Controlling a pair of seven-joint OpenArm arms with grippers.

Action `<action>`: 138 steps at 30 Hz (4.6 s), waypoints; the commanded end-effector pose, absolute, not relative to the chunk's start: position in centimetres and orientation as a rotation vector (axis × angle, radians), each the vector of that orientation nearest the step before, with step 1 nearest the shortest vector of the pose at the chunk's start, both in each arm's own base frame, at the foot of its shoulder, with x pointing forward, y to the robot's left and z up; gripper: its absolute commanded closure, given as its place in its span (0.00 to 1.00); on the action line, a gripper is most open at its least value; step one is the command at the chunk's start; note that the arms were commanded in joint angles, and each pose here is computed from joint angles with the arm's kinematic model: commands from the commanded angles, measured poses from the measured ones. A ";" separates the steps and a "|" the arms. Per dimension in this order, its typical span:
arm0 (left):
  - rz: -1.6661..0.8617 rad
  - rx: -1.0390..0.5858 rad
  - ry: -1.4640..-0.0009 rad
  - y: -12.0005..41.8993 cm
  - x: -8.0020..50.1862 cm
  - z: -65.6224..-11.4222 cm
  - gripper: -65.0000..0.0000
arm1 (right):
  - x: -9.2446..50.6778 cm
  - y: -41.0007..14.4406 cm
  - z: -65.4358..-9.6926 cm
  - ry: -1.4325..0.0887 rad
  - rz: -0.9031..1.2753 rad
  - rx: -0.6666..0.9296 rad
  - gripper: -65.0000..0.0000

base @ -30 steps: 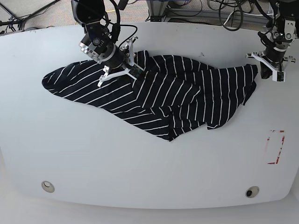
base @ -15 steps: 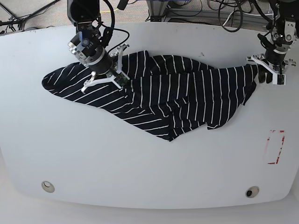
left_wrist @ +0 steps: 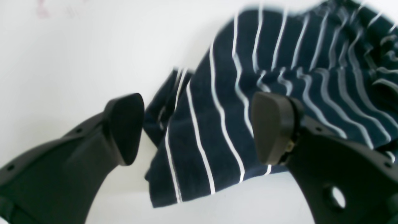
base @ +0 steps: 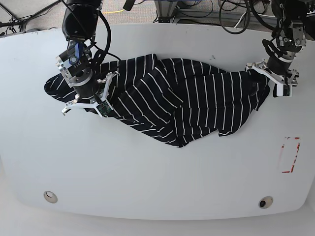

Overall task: Fold the T-shirt properly
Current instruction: 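Lift the shirt with both grippers and sweep it across the table, then pull both grippers apart and lay the shirt flat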

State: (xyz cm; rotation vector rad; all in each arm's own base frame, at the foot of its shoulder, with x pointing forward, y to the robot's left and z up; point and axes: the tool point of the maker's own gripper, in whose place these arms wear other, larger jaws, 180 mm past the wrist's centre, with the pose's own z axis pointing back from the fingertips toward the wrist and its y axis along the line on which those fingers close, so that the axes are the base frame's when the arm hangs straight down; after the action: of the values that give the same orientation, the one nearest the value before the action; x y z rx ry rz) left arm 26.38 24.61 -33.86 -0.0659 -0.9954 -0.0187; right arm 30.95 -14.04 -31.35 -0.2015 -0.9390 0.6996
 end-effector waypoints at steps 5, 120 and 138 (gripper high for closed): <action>0.020 -0.083 -1.000 24.2 27.2 -33.7 0.22 | 31.2 -13.8 -30.8 -0.971 0.688 -0.191 1.00; 0.045 0.044 -0.813 31.8 26.5 -34.8 1.00 | 25.6 -30.9 -31.3 -0.562 0.260 -0.399 1.00; 0.021 0.058 -0.623 33.2 21.8 -40.2 1.00 | 19.9 -28.2 -38.9 -0.390 0.242 -0.236 1.00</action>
State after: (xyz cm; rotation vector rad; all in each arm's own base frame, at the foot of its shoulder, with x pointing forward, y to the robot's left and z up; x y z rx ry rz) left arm 21.44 31.79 -41.05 -0.0037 -0.6106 0.0485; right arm 19.38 -27.80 -39.46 -0.2183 -0.3662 0.2470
